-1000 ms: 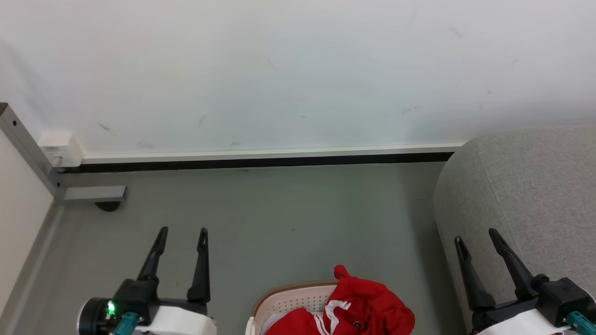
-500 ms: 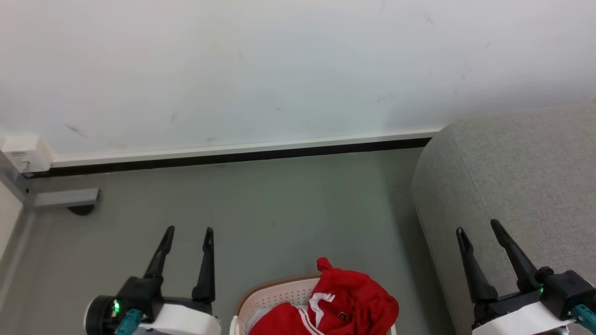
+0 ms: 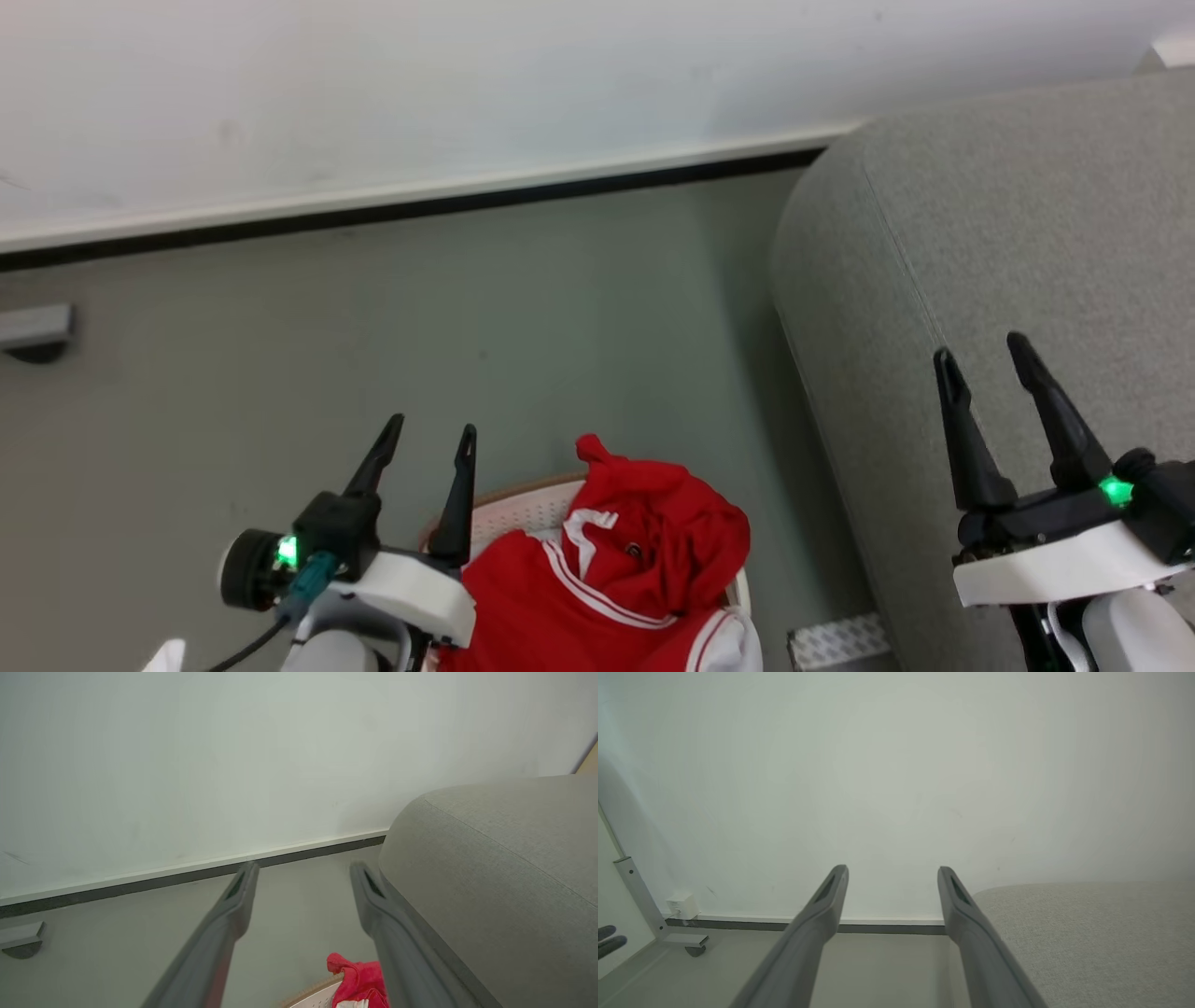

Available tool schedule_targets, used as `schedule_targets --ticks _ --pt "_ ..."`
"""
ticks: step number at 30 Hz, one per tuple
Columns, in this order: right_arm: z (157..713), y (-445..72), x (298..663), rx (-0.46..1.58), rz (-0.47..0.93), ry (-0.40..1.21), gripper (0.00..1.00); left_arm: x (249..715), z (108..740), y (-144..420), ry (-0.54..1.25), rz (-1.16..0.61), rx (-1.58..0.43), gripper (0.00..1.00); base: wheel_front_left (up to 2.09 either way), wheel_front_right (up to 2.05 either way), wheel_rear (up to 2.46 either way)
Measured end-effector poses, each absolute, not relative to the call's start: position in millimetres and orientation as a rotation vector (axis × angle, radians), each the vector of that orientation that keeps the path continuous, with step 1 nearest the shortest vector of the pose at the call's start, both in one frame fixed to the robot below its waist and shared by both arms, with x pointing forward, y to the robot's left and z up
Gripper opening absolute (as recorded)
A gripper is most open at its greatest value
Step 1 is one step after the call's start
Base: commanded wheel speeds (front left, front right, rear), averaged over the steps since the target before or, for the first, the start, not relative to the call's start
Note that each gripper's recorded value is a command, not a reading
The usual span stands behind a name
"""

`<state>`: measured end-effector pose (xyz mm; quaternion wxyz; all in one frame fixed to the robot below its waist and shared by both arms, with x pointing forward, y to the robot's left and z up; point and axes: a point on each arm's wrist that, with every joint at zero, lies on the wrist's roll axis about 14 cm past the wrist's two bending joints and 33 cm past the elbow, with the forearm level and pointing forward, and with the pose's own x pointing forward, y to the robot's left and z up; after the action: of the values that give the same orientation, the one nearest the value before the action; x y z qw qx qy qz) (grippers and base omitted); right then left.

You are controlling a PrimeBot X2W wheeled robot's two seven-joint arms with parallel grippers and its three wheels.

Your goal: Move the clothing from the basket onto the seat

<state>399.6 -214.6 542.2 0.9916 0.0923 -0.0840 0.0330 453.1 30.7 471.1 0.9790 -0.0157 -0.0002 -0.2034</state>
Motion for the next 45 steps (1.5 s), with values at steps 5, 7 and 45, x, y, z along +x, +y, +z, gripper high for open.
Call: schedule_targets --ticks 5,7,45 --pt "541.5 -230.9 409.0 0.201 0.01 -0.177 1.0 462.8 423.8 2.7 0.124 -0.497 -0.016 1.0 0.0 0.0 0.0" --pt "538.0 -238.7 411.9 0.203 -0.016 -0.171 1.0 468.6 407.9 -6.3 0.162 -0.522 -0.011 1.0 0.0 0.0 0.0" --pt "438.9 -298.5 456.1 0.151 -0.255 0.032 1.0 407.1 93.5 -47.6 1.07 -1.007 0.49 1.0 0.0 0.0 0.0"
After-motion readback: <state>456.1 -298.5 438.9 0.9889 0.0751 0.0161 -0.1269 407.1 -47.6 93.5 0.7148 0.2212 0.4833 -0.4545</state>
